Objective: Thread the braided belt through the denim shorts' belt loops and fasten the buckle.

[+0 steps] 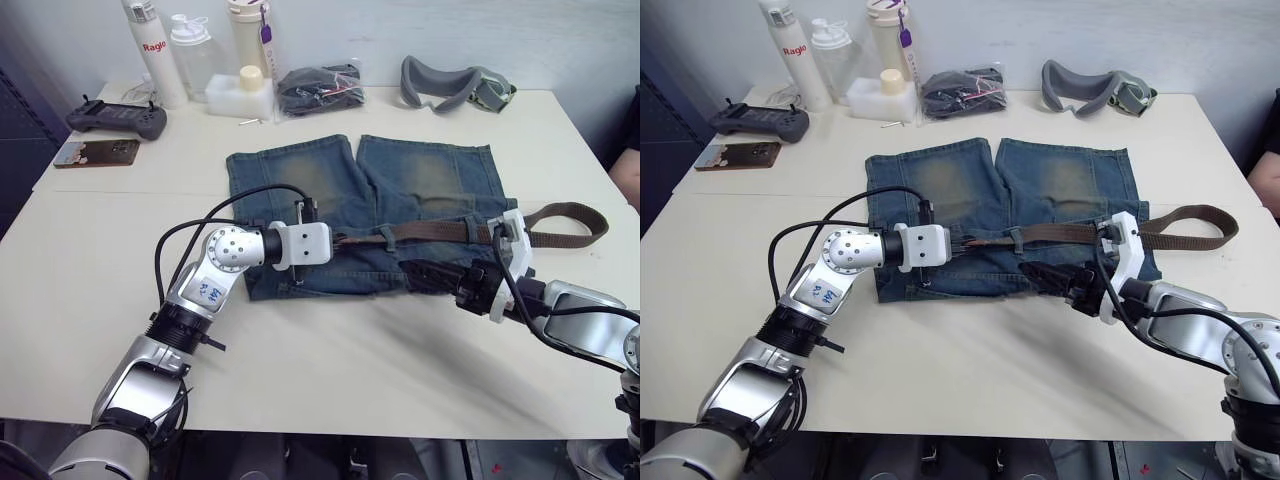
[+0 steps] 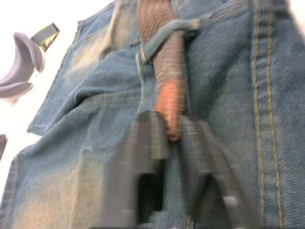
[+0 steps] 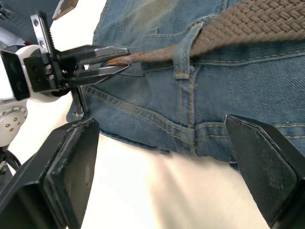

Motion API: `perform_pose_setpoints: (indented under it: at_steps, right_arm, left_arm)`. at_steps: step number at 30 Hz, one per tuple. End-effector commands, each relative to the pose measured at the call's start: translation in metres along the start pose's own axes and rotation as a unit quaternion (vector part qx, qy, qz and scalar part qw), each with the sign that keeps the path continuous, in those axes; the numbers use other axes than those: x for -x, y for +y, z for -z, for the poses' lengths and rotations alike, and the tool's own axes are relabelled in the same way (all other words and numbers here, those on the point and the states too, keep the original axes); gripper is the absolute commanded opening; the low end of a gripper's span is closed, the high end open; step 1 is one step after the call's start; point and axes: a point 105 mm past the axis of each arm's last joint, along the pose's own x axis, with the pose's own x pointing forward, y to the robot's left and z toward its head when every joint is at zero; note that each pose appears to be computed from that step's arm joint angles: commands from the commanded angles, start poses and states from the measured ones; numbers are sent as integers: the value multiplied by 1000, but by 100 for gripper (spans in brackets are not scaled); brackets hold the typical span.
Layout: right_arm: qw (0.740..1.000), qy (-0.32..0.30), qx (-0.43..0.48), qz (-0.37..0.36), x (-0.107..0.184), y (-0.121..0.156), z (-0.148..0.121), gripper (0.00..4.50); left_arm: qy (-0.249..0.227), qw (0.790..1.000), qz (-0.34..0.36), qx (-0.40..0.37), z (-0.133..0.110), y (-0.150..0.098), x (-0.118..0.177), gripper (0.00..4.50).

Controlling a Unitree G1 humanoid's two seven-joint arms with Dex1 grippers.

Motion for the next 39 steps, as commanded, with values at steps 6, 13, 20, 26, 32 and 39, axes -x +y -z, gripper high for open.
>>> perform_pose_setpoints:
  at_steps: [6, 13, 20, 26, 32, 39]
  right_arm:
    - [993, -59, 72, 72, 16, -23, -35, 367]
    - [978, -20, 102, 183, 10, -77, -16, 52]
    - [973, 5, 68, 219, 2, -110, 0, 4]
    - [977, 26, 89, 193, -7, -106, 2, 4]
    - [981, 13, 141, 133, -12, -81, -11, 33]
    - [948, 68, 310, 10, 3, -21, -17, 344]
  left_arm:
    - [-5, 1000, -20, -16, -3, 10, 10, 0]
    - [27, 998, -49, 9, 16, 23, 42, 0]
    - [129, 990, -48, -14, 48, 23, 94, 0]
    - [179, 982, -56, -16, 60, 23, 118, 0]
    - [136, 984, -100, 50, 56, 31, 108, 42]
    - [82, 975, -141, 152, 45, 45, 122, 356]
